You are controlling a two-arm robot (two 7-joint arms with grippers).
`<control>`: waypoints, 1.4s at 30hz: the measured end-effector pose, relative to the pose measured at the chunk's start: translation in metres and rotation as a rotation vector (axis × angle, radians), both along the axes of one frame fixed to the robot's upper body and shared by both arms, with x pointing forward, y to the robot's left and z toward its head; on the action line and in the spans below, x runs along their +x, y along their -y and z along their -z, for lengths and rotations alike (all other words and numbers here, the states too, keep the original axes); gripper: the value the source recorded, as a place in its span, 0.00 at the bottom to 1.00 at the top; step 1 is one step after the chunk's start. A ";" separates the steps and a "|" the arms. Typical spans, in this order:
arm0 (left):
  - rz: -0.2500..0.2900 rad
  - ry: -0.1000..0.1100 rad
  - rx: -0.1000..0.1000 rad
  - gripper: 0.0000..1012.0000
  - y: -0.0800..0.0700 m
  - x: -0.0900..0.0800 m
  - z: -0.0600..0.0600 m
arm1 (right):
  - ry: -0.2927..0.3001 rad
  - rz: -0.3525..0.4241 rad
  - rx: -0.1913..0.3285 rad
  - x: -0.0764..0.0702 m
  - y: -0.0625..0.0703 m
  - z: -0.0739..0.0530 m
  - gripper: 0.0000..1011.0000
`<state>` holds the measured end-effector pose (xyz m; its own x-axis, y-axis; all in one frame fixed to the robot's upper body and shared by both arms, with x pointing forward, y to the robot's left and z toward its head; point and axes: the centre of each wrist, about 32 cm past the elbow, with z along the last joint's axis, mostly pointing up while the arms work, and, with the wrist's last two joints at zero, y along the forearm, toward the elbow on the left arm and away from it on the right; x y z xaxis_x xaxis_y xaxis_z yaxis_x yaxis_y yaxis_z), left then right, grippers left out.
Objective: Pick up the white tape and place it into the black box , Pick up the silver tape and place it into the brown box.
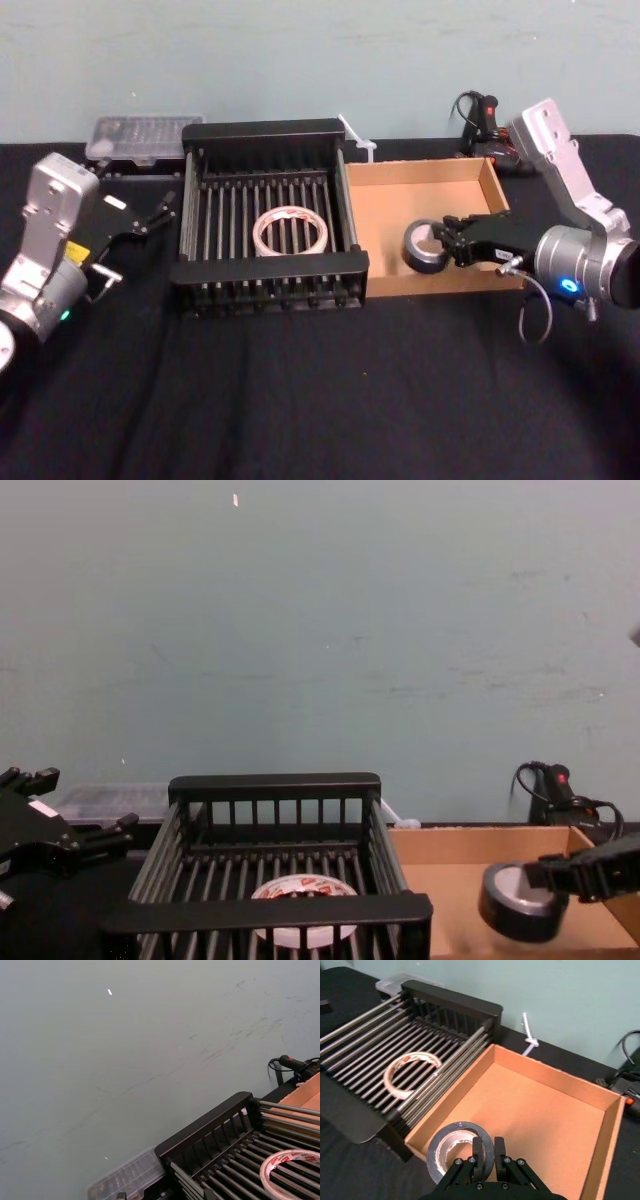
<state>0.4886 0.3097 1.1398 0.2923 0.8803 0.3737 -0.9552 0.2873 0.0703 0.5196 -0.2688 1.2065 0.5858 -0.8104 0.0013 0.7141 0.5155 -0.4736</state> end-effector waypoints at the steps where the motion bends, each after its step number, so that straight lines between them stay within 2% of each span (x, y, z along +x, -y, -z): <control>1: 0.000 0.000 0.000 0.99 0.000 0.000 0.000 | 0.000 0.005 0.001 0.001 0.000 0.000 0.14; 22: 0.000 0.000 0.000 0.99 0.000 0.000 0.000 | 0.005 0.096 -0.007 0.021 0.003 0.006 0.14; 42: 0.000 0.000 0.000 0.99 0.000 0.000 0.000 | 0.009 0.106 -0.005 0.022 0.003 0.007 0.14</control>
<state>0.4886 0.3097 1.1398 0.2923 0.8803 0.3737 -0.9553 0.2873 0.0703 0.5412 -0.2719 1.1990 0.4965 -0.8680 0.0104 0.7690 0.4343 -0.4692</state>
